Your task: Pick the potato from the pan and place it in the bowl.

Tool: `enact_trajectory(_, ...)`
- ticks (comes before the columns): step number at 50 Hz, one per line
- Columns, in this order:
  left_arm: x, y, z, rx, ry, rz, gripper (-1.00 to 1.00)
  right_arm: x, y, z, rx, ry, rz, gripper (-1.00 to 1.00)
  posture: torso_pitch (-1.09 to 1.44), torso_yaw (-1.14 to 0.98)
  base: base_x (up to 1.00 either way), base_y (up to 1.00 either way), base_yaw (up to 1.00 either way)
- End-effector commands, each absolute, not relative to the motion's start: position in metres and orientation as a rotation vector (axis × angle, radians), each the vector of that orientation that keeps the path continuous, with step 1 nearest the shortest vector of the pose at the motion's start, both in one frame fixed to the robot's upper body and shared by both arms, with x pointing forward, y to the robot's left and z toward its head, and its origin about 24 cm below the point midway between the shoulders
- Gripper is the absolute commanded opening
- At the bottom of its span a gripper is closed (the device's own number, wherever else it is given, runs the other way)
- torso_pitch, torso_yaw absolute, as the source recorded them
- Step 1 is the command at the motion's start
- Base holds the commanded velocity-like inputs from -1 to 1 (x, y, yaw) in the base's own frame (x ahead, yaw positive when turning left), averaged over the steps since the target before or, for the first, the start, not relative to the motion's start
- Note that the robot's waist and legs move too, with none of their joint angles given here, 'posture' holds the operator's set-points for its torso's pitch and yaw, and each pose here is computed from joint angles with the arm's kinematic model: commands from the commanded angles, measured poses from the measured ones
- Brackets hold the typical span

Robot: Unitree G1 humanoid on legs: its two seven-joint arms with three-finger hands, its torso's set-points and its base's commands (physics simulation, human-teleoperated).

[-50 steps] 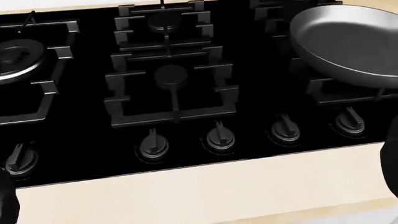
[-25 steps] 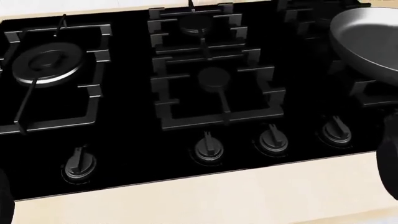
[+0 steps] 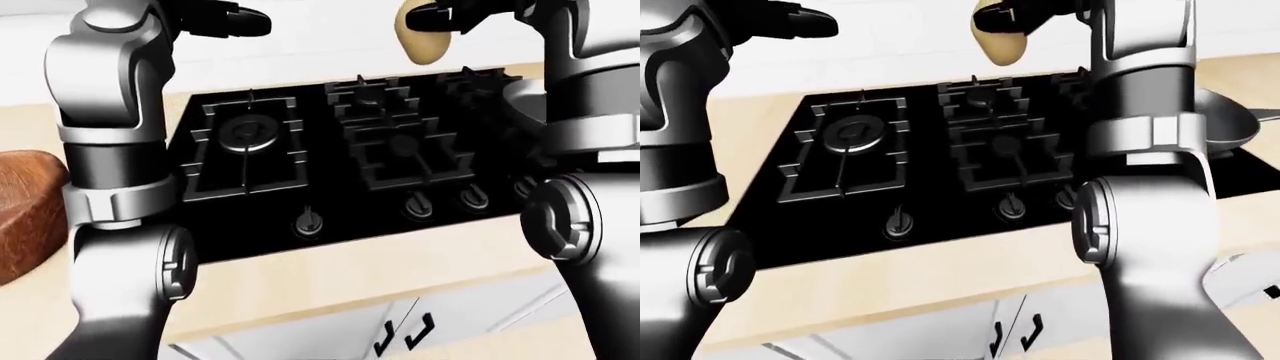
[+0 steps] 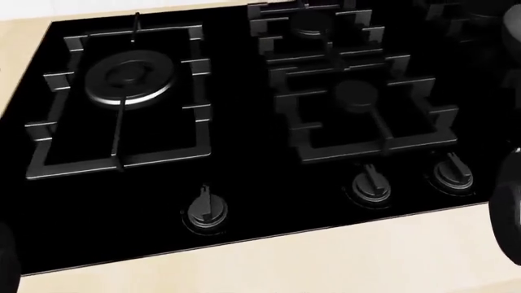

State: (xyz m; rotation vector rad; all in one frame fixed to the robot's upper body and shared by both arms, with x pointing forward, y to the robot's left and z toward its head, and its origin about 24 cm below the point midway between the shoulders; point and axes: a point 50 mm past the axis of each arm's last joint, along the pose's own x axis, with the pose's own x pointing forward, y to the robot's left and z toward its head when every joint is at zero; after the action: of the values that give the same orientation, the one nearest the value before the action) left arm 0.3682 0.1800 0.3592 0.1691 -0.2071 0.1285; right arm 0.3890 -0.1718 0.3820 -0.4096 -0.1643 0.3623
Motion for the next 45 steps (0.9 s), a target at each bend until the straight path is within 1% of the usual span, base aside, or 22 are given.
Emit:
enact_trajectory(1, 0.3581, 0.1747, 0.3830, 0.173, -0.320, 0.116, 1.00, 0.3758, -0.1728, 0.4116, -0.427, -0.291, 0.337, -1.00, 0.00, 0.00, -0.10, 0.41, 0.00)
enact_trajectory(45, 0.3589, 0.1731, 0.3824, 0.174, -0.322, 0.111, 1.00, 0.3773, -0.1725, 0.4055, -0.429, -0.283, 0.342, -1.00, 0.00, 0.00, -0.10, 0.39, 0.00)
